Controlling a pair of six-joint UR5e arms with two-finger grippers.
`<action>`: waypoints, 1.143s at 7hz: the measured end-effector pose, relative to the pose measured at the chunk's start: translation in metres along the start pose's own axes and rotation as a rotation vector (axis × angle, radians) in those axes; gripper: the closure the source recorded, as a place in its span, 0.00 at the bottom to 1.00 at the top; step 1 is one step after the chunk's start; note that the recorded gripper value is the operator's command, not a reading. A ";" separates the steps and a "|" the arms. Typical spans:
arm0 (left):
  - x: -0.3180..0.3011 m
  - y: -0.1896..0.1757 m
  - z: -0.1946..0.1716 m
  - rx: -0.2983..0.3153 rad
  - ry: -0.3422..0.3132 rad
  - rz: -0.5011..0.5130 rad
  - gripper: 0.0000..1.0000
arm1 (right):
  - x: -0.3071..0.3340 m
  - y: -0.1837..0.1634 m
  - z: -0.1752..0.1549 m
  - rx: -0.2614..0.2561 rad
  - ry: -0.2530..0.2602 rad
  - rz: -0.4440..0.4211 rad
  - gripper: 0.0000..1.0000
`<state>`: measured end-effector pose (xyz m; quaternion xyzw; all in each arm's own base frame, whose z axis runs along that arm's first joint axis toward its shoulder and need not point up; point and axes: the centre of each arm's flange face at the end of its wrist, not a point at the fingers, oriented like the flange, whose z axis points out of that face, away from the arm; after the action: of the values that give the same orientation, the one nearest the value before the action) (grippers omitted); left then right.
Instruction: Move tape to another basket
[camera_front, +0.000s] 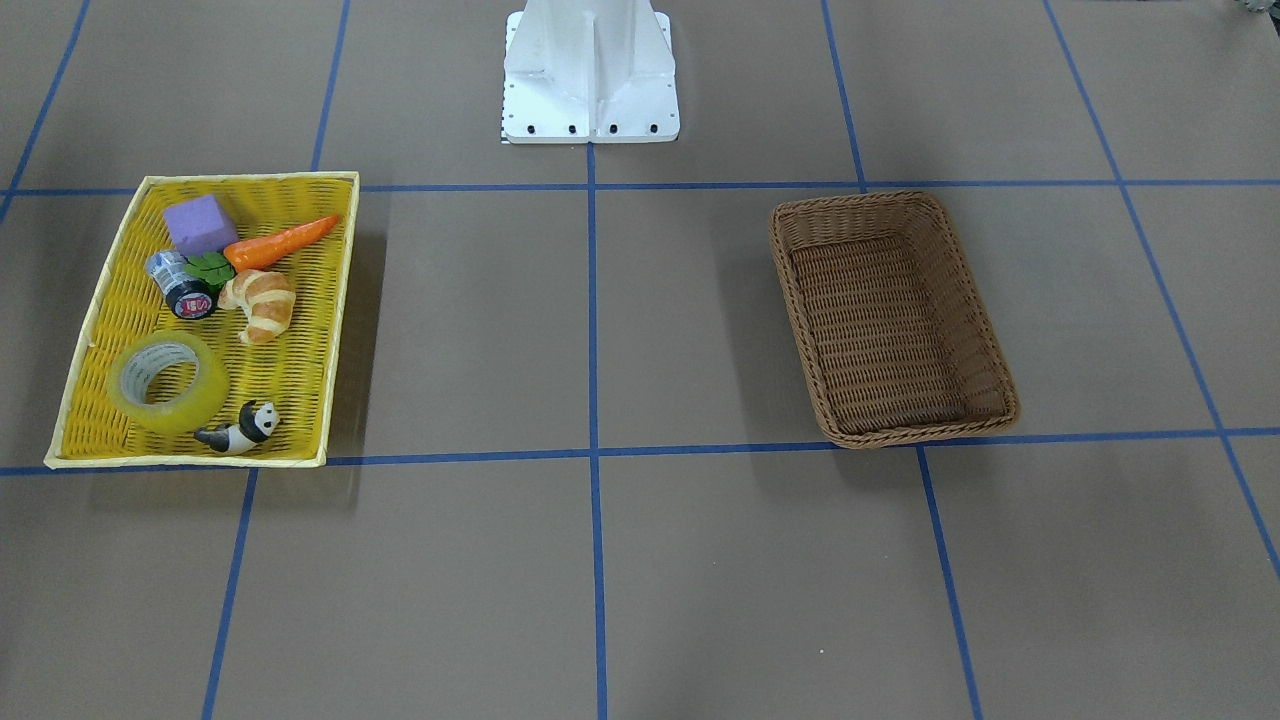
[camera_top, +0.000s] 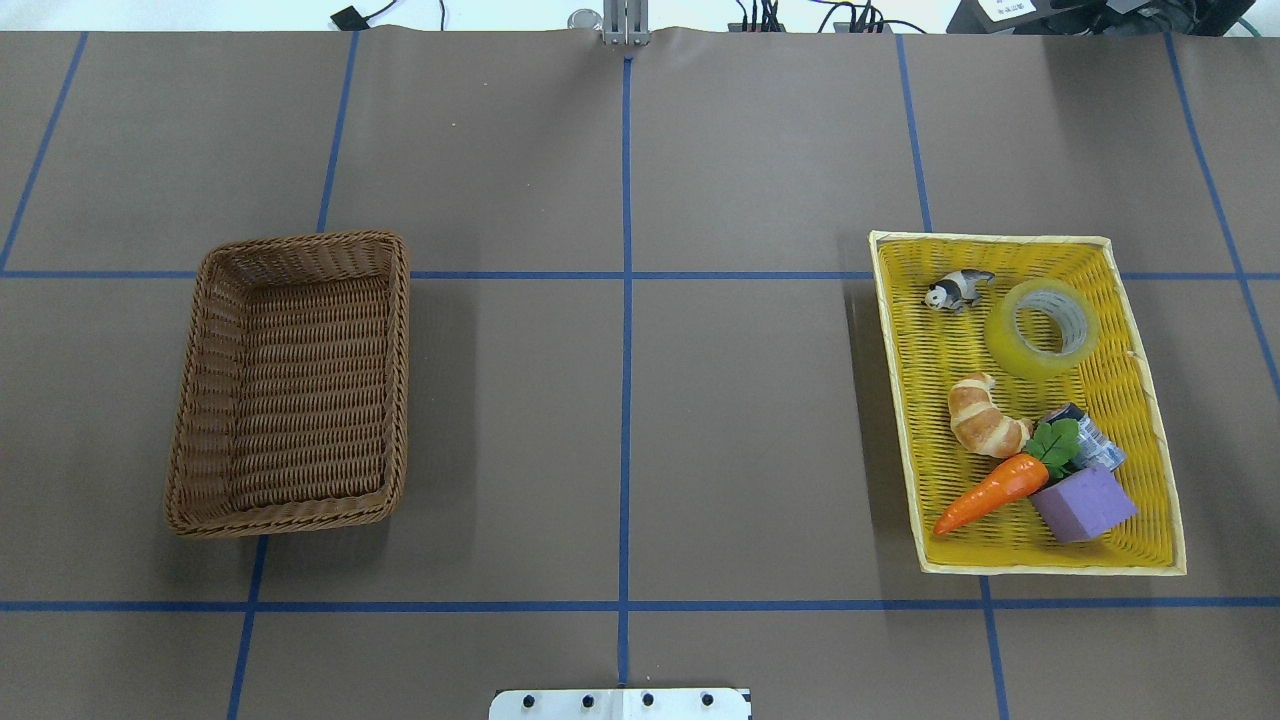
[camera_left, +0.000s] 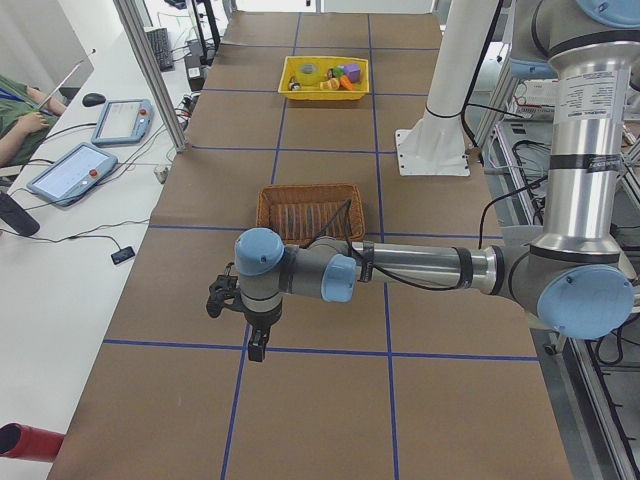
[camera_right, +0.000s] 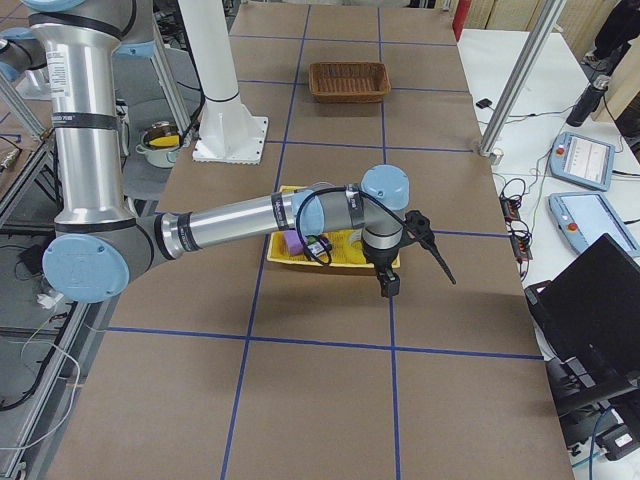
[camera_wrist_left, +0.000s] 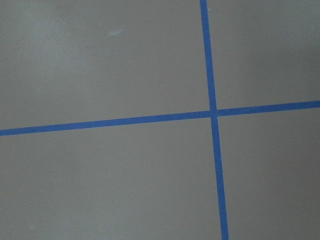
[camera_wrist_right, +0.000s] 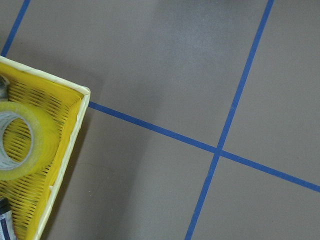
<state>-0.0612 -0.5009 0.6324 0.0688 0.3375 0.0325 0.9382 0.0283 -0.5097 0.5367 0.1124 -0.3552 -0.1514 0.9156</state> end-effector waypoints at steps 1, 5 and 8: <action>0.002 -0.001 -0.003 0.015 0.002 0.012 0.02 | -0.007 -0.008 -0.001 0.004 -0.002 -0.014 0.00; 0.006 -0.002 -0.006 0.054 0.010 0.038 0.02 | -0.087 -0.086 0.009 0.076 -0.040 -0.123 0.00; 0.006 -0.002 -0.006 0.055 0.009 0.039 0.02 | -0.155 -0.090 0.071 0.131 -0.104 -0.177 0.00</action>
<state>-0.0600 -0.5018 0.6235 0.1011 0.3412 0.0420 0.9336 -0.1470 -0.5449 0.4642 0.1947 -0.4000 -0.2136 0.8697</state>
